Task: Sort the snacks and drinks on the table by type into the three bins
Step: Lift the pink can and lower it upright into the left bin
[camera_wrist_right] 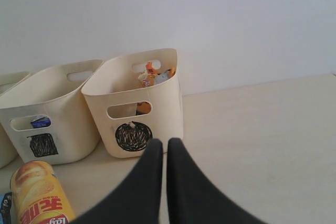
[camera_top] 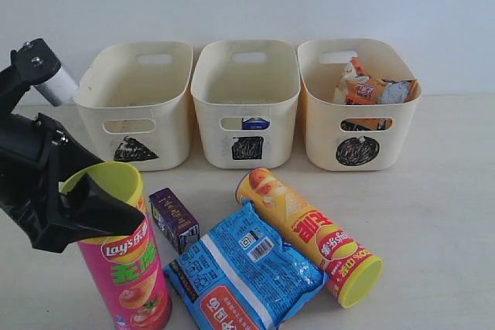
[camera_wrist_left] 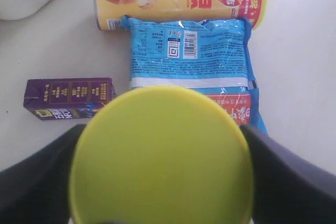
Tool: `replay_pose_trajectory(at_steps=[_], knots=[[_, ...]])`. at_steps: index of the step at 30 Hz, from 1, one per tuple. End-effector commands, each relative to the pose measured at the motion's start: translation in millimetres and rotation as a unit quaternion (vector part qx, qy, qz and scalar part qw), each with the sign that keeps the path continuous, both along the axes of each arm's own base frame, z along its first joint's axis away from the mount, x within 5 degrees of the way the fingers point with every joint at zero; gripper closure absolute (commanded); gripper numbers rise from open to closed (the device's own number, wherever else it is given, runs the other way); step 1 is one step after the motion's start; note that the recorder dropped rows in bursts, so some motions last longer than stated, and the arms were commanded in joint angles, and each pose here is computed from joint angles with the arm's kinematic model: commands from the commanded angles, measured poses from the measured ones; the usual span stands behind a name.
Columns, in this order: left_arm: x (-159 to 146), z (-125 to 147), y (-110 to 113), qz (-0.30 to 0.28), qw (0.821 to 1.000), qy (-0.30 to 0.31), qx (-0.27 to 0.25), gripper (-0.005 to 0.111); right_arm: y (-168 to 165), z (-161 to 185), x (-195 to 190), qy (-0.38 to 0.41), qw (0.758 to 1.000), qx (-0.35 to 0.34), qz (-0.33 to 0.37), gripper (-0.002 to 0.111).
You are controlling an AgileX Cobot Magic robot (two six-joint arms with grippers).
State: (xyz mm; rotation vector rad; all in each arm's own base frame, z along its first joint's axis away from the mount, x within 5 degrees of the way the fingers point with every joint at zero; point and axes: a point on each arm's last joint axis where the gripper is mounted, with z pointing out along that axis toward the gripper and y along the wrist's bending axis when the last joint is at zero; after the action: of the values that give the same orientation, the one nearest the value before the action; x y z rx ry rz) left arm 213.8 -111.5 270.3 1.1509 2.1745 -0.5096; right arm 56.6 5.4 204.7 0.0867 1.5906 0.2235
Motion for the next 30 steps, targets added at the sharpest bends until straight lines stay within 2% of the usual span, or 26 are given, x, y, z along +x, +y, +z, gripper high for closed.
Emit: replay_pose_trajectory(at_steps=[1, 4, 11, 15, 17, 22, 26, 30], knots=[[-5, 11, 0, -0.010, 1.000, -0.024, -0.002, 0.102, 0, -1, 0, -0.002, 1.000, -0.002, 0.002, 0.108], [-9, 26, 3, -0.017, 0.999, -0.050, 0.003, 0.103, 0, -1, 0, -0.002, 1.000, -0.002, 0.002, 0.108], [-17, 87, 7, 0.009, 0.988, -0.151, -0.037, 0.103, 0, -1, 0, -0.002, 1.000, -0.002, 0.002, 0.108], [-14, 115, 12, 0.047, 0.970, -0.233, -0.054, 0.103, 0, -1, 0, -0.002, 1.000, -0.002, 0.002, 0.108], [-8, 126, 16, 0.081, 0.955, -0.279, -0.064, 0.103, 0, -1, 0, -0.002, 1.000, -0.002, 0.002, 0.108], [20, 133, 23, 0.165, 0.913, -0.366, -0.067, 0.103, 0, 0, 0, -0.004, 1.000, -0.002, 0.001, 0.108], [51, 125, 26, 0.226, 0.881, -0.413, -0.052, 0.103, 0, 0, 0, -0.006, 1.000, -0.002, 0.001, 0.108], [88, 96, 24, 0.266, 0.870, -0.415, -0.023, 0.103, 0, 1, 0, -0.009, 1.000, -0.002, 0.001, 0.108]])
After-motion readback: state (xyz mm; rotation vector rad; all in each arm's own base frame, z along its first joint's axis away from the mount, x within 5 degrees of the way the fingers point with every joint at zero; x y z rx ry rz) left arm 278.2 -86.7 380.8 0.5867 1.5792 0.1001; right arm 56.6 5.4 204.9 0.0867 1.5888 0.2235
